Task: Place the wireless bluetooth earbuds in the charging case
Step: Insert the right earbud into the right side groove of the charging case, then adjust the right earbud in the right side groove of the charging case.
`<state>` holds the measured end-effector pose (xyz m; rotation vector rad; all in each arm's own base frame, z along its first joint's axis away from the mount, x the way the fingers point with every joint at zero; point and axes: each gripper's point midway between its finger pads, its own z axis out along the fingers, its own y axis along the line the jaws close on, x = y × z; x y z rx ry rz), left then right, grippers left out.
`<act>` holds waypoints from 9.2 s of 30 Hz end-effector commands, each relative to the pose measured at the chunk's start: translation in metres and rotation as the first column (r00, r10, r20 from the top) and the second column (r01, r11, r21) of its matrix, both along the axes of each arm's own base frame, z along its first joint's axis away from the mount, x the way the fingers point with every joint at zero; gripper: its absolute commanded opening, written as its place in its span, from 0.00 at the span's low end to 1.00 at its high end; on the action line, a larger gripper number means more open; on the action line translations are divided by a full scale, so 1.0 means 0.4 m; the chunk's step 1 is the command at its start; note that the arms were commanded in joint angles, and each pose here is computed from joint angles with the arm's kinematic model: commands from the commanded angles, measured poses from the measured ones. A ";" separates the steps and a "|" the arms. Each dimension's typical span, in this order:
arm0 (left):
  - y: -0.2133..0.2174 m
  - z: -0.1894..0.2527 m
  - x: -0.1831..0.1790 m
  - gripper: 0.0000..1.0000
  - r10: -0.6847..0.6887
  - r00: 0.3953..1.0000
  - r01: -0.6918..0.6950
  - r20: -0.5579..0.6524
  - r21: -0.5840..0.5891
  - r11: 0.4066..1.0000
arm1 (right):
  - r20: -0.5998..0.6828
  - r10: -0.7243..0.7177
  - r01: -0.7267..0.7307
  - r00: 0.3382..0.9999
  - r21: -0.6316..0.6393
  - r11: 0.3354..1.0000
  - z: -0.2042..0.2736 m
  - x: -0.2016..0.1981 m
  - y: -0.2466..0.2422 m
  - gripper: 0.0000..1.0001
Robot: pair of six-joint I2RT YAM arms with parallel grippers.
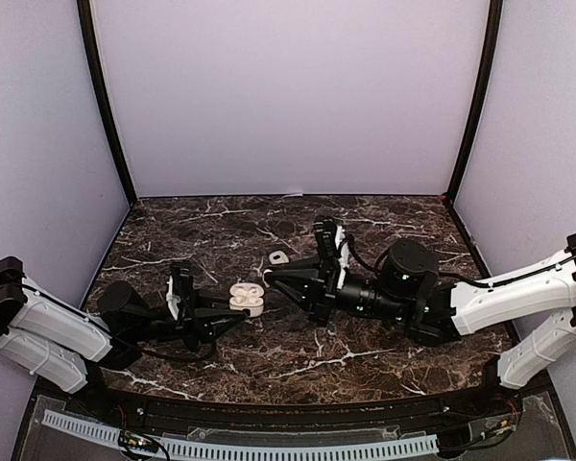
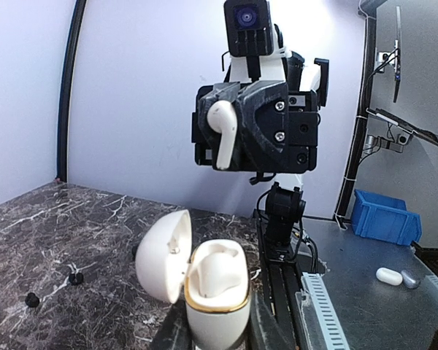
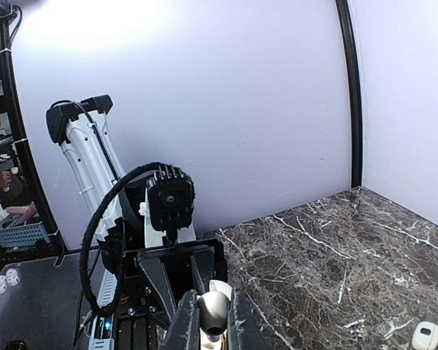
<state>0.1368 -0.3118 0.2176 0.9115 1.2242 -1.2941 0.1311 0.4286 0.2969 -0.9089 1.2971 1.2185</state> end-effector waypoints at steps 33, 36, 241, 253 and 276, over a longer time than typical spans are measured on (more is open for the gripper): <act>0.005 0.079 -0.020 0.00 0.011 0.989 0.007 0.148 -0.121 0.993 | 0.016 -0.065 0.065 0.998 0.010 0.998 -0.063 0.003 0.018 0.00; 0.005 0.077 -0.019 0.00 0.014 0.989 0.004 0.149 -0.120 0.993 | 0.008 -0.078 0.078 0.997 0.000 0.997 -0.069 0.009 0.016 0.00; -0.035 0.031 -0.030 0.00 -0.079 0.989 0.083 0.127 -0.030 0.996 | 0.135 -0.023 0.055 0.991 -0.242 0.969 -0.088 -0.090 -0.030 0.00; -0.037 0.029 -0.031 0.00 -0.085 0.988 0.089 0.127 -0.024 0.996 | 0.146 -0.007 0.044 0.989 -0.250 0.967 -0.086 -0.089 0.000 0.00; -0.040 0.022 -0.038 0.00 -0.103 0.986 0.106 0.131 -0.011 0.994 | 0.149 -0.019 0.057 0.989 -0.253 0.966 -0.084 -0.079 0.026 0.00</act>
